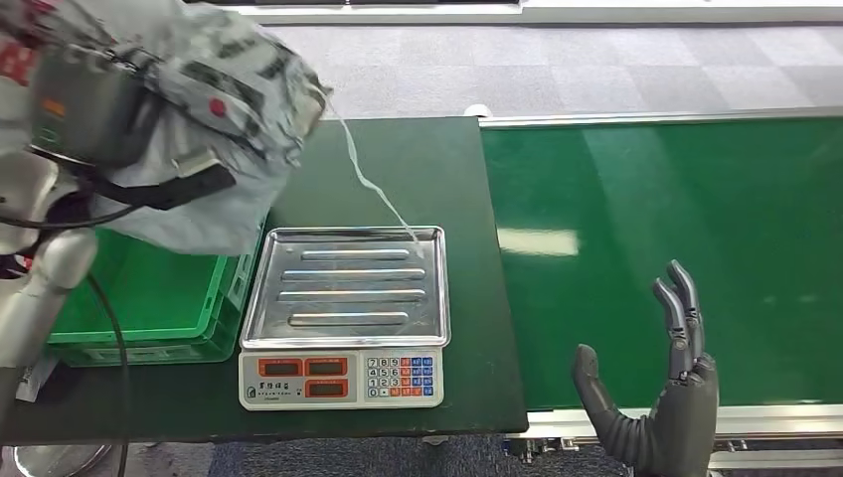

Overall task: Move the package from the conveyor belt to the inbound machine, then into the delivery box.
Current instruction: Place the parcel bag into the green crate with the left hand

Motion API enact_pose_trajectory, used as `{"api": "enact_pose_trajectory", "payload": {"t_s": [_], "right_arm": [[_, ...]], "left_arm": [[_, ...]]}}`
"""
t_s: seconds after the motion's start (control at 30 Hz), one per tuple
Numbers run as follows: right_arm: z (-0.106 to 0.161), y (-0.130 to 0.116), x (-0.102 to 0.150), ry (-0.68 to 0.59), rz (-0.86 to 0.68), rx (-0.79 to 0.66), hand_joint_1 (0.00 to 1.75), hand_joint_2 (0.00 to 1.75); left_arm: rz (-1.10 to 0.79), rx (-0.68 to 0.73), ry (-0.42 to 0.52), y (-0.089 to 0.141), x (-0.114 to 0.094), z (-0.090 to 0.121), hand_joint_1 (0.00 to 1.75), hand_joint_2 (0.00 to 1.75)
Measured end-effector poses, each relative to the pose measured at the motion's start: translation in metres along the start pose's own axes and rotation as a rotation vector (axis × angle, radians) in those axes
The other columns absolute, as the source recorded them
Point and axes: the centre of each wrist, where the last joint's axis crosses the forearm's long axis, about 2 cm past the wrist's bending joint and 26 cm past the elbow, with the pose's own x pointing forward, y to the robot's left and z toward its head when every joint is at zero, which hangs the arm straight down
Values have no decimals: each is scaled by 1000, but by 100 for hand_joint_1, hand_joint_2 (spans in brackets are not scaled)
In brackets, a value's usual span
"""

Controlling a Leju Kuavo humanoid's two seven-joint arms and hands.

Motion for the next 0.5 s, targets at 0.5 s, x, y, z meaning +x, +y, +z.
{"api": "enact_pose_trajectory", "payload": {"t_s": [0.5], "right_arm": [[6, -2, 5, 52, 24, -4, 0, 175]], "left_arm": [[-268, 78, 567, 15, -172, 83, 175, 175]]}}
